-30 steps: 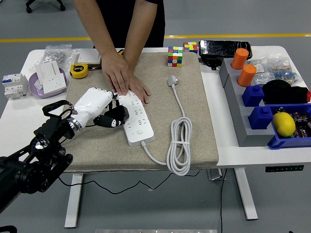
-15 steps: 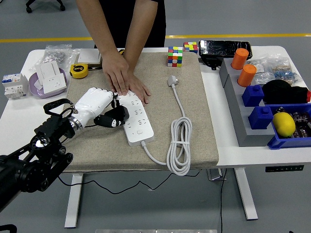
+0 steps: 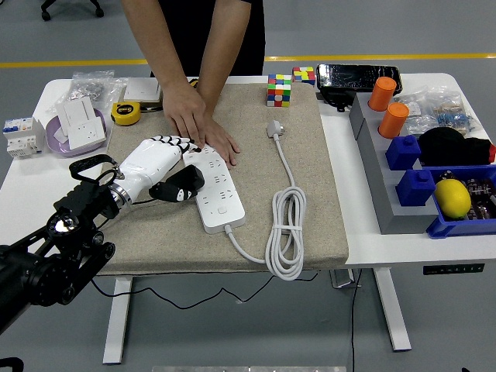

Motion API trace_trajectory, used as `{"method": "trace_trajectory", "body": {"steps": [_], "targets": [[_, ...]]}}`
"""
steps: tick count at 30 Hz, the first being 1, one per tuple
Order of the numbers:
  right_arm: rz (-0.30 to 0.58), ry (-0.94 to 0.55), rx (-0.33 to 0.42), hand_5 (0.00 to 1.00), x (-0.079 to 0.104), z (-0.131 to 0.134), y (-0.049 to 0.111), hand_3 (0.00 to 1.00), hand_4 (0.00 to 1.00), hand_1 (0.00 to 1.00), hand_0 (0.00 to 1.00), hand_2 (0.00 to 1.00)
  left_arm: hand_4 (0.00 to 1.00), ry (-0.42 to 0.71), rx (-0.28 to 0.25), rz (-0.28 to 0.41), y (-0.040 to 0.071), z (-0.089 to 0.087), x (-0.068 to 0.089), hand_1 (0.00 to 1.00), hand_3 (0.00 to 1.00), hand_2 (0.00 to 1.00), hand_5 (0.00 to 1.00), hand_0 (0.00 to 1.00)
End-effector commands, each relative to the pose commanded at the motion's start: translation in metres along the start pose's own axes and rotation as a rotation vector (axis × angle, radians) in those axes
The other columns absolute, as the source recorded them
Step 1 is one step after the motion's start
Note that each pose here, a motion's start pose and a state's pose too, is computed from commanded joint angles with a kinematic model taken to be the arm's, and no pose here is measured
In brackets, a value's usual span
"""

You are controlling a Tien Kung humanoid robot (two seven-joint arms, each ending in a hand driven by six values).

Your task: Pick up the plug,place it near the board,insert it into the board,press the button

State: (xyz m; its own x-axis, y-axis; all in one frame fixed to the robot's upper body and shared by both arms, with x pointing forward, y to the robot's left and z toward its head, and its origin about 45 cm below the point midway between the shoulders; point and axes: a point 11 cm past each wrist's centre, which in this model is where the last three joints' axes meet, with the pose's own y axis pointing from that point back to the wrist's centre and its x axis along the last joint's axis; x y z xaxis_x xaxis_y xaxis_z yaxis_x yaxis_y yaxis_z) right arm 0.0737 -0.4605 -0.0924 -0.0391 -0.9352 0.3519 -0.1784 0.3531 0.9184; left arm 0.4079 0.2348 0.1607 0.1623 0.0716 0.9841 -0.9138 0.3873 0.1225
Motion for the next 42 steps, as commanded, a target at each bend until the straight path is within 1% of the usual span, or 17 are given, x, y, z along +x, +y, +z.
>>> {"method": "trace_trajectory", "body": {"steps": [4, 5, 10, 11, 14, 16, 17, 22, 23, 25, 28, 29, 30, 32, 36, 40, 42], "targets": [[0.0, 0.0, -0.001, 0.953, 0.0, 0.0, 0.0, 0.794, 0.998, 0.766, 0.837, 0.756, 0.847, 0.0, -0.017, -0.003, 0.001, 0.006, 0.004, 0.927, 0.826, 0.902, 0.152, 0.809], [0.001, 0.0, -0.001, 0.953, 0.0, 0.0, 0.0, 0.793, 0.998, 0.765, 0.836, 0.756, 0.901, 0.0, -0.022, -0.003, 0.002, 0.007, 0.005, 0.941, 0.851, 0.925, 0.191, 0.815], [0.0, 0.0, 0.0, 0.953, 0.0, -0.001, 0.0, 0.793, 0.998, 0.765, 0.836, 0.756, 0.901, 0.009, -0.046, -0.002, 0.004, 0.014, 0.012, 0.941, 0.851, 0.925, 0.191, 0.815], [0.0, 0.001, 0.0, 0.952, 0.0, -0.001, 0.0, 0.793, 0.998, 0.763, 0.837, 0.756, 0.998, 0.013, -0.051, -0.002, 0.005, 0.016, 0.013, 0.975, 0.884, 0.958, 0.408, 0.845], [0.001, 0.001, 0.0, 0.952, 0.0, -0.001, 0.0, 0.793, 0.998, 0.763, 0.837, 0.756, 0.998, 0.03, -0.059, 0.003, 0.01, 0.019, 0.016, 0.975, 0.884, 0.958, 0.408, 0.845], [0.001, 0.0, 0.0, 0.952, 0.0, 0.0, 0.0, 0.793, 0.998, 0.763, 0.837, 0.756, 0.998, 0.091, -0.057, 0.024, 0.014, 0.022, 0.019, 0.975, 0.884, 0.958, 0.408, 0.845], [0.001, 0.002, -0.003, 0.952, 0.0, 0.001, 0.0, 0.793, 0.998, 0.761, 0.836, 0.753, 0.998, 0.155, -0.047, 0.043, 0.017, 0.025, 0.021, 0.998, 0.96, 0.998, 0.679, 0.908], [-0.002, 0.005, -0.009, 0.952, -0.002, 0.004, 0.0, 0.793, 0.998, 0.761, 0.836, 0.753, 0.998, 0.468, 0.017, 0.099, 0.031, 0.031, 0.02, 0.998, 0.96, 0.998, 0.679, 0.908], [-0.003, 0.005, -0.01, 0.952, -0.002, 0.005, 0.0, 0.792, 0.998, 0.76, 0.834, 0.754, 0.998, 0.537, 0.035, 0.104, 0.035, 0.032, 0.019, 0.998, 0.998, 0.998, 0.913, 0.992], [-0.004, 0.005, -0.01, 0.952, -0.003, 0.005, 0.0, 0.792, 0.998, 0.76, 0.834, 0.754, 0.998, 0.641, 0.069, 0.099, 0.043, 0.035, 0.014, 0.998, 0.998, 0.998, 0.913, 0.992], [-0.006, 0.007, -0.013, 0.952, -0.004, 0.006, 0.0, 0.792, 0.998, 0.76, 0.834, 0.754, 0.998, 0.765, 0.115, 0.056, 0.054, 0.04, 0.003, 0.998, 0.998, 0.998, 0.913, 0.992], [-0.005, 0.007, -0.013, 0.951, -0.004, 0.006, 0.0, 0.792, 0.998, 0.76, 0.833, 0.754, 0.998, 0.797, 0.132, 0.038, 0.057, 0.041, 0.0, 0.998, 0.998, 0.998, 0.998, 0.998], [-0.006, 0.007, -0.012, 0.951, -0.004, 0.006, 0.0, 0.792, 0.998, 0.76, 0.833, 0.754, 0.998, 0.821, 0.147, 0.02, 0.06, 0.043, -0.004, 0.998, 0.998, 0.998, 0.998, 0.998], [-0.006, 0.007, -0.011, 0.951, -0.004, 0.005, 0.0, 0.792, 0.998, 0.76, 0.833, 0.754, 0.998, 0.837, 0.171, -0.007, 0.064, 0.043, -0.01, 0.998, 0.998, 0.998, 0.998, 0.998], [-0.005, 0.006, -0.008, 0.95, -0.003, 0.004, 0.0, 0.792, 0.998, 0.759, 0.832, 0.753, 0.998, 0.826, 0.188, -0.029, 0.066, 0.041, -0.018, 0.998, 0.998, 0.998, 0.998, 0.998], [-0.005, 0.005, -0.007, 0.95, -0.003, 0.004, 0.0, 0.792, 0.998, 0.759, 0.832, 0.753, 0.998, 0.798, 0.194, -0.023, 0.066, 0.036, -0.019, 0.998, 0.998, 0.998, 0.998, 0.998], [-0.005, 0.005, -0.008, 0.948, -0.003, 0.004, 0.0, 0.792, 0.998, 0.759, 0.833, 0.752, 0.998, 0.761, 0.2, -0.019, 0.065, 0.033, -0.019, 0.998, 0.998, 0.998, 0.998, 0.998]]}}
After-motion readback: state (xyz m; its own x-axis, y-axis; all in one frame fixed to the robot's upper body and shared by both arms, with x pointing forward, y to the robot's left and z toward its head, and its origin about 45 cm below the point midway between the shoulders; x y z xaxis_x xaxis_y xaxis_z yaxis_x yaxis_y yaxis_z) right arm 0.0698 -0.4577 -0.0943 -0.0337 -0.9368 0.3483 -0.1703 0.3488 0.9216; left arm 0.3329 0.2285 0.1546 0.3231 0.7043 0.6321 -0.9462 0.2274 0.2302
